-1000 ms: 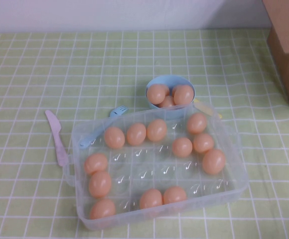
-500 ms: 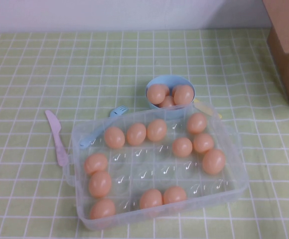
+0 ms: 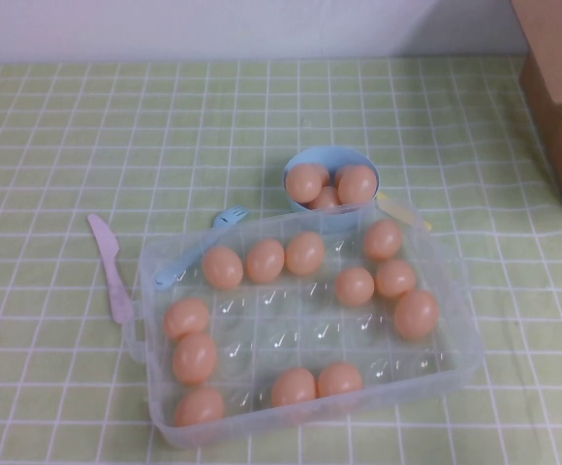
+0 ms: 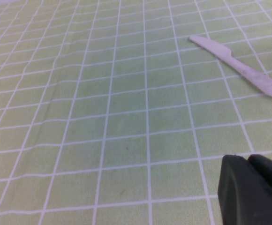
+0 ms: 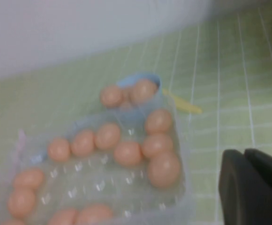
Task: Take an egg out of the egg box
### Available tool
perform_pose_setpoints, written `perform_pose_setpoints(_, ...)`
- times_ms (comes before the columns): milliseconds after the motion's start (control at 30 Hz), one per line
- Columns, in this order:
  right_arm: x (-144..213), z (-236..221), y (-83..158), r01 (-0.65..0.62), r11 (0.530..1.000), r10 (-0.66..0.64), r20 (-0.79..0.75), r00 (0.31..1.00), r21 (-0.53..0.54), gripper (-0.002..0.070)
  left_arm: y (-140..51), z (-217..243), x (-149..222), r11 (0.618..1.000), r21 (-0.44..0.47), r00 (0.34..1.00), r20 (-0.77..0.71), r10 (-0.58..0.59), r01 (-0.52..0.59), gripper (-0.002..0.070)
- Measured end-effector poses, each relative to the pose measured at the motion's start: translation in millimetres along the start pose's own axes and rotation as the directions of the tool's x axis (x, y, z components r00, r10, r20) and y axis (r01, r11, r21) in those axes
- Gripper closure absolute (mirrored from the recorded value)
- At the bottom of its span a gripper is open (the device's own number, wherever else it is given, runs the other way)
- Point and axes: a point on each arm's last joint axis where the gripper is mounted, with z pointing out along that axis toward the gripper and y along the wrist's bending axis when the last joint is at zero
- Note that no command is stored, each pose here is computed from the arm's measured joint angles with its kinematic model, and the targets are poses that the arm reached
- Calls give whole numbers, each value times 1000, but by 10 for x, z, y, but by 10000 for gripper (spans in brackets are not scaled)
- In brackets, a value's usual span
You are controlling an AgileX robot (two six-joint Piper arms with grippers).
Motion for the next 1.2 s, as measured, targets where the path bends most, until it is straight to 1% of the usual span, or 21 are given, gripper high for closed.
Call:
perform_pose_setpoints(67, -152, 41, 73, 101, 995, -97, -147, 984, 21, 694, 0, 0, 2, 1000, 0, 1000, -2, 0, 0, 678)
perform_pose_setpoints(167, -443, 166, 159, 204, 979, -184, -361, 914, 18, 694, 0, 0, 2, 1000, 0, 1000, -2, 0, 0, 678)
perform_pose_setpoints(233, -625, 294, 197, 234, 972, -211, -462, 861, -9, 694, 0, 0, 2, 1000, 0, 1000, -2, 0, 0, 678)
perform_pose_setpoints(300, -750, 438, 191, 249, 968, -225, -533, 816, -27, 694, 0, 0, 2, 1000, 0, 1000, -2, 0, 0, 678)
perform_pose_setpoints(333, -801, 541, 171, 253, 967, -227, -583, 780, -37, 694, 0, 0, 2, 1000, 0, 1000, -2, 0, 0, 678)
perform_pose_setpoints(433, -821, 812, 133, 269, 960, -250, -690, 679, -84, 694, 0, 0, 2, 1000, 0, 1000, -2, 0, 0, 678)
perform_pose_setpoints(500, -776, 1002, 144, 286, 949, -285, -743, 605, -131, 694, 0, 0, 2, 1000, 0, 1000, -2, 0, 0, 678)
perform_pose_setpoints(533, -736, 1103, 172, 306, 938, -316, -768, 557, -164, 694, 0, 0, 2, 1000, 0, 1000, -2, 0, 0, 678)
perform_pose_setpoints(567, -701, 1198, 190, 312, 932, -332, -786, 521, -186, 694, 0, 0, 2, 1000, 0, 1000, -2, 0, 0, 678)
perform_pose_setpoints(667, -648, 1459, 303, 371, 888, -420, -804, 421, -270, 694, 0, 0, 2, 1000, 0, 1000, -2, 0, 0, 678)
perform_pose_setpoints(733, -610, 1649, 411, 404, 854, -478, -798, 365, -327, 694, 0, 0, 2, 1000, 0, 1000, -2, 0, 0, 678)
perform_pose_setpoints(867, -519, 2005, 625, 450, 790, -567, -775, 278, -417, 694, 0, 0, 2, 1000, 0, 1000, -2, 0, 0, 678)
perform_pose_setpoints(967, -443, 2255, 737, 484, 744, -615, -755, 226, -461, 694, 0, 0, 2, 1000, 0, 1000, -2, 0, 0, 678)
perform_pose_setpoints(1067, -367, 2484, 816, 518, 695, -663, -723, 194, -499, 685, 0, 0, 2, 1000, 0, 1000, -2, 0, 0, 678)
perform_pose_setpoints(1133, -323, 2601, 854, 524, 676, -683, -707, 184, -517, 654, 0, 0, 2, 1000, 0, 1000, -2, 0, 0, 678)
perform_pose_setpoints(1200, -273, 2707, 897, 531, 654, -707, -685, 176, -538, 577, 0, 0, 2, 1000, 0, 1000, -2, 0, 0, 678)
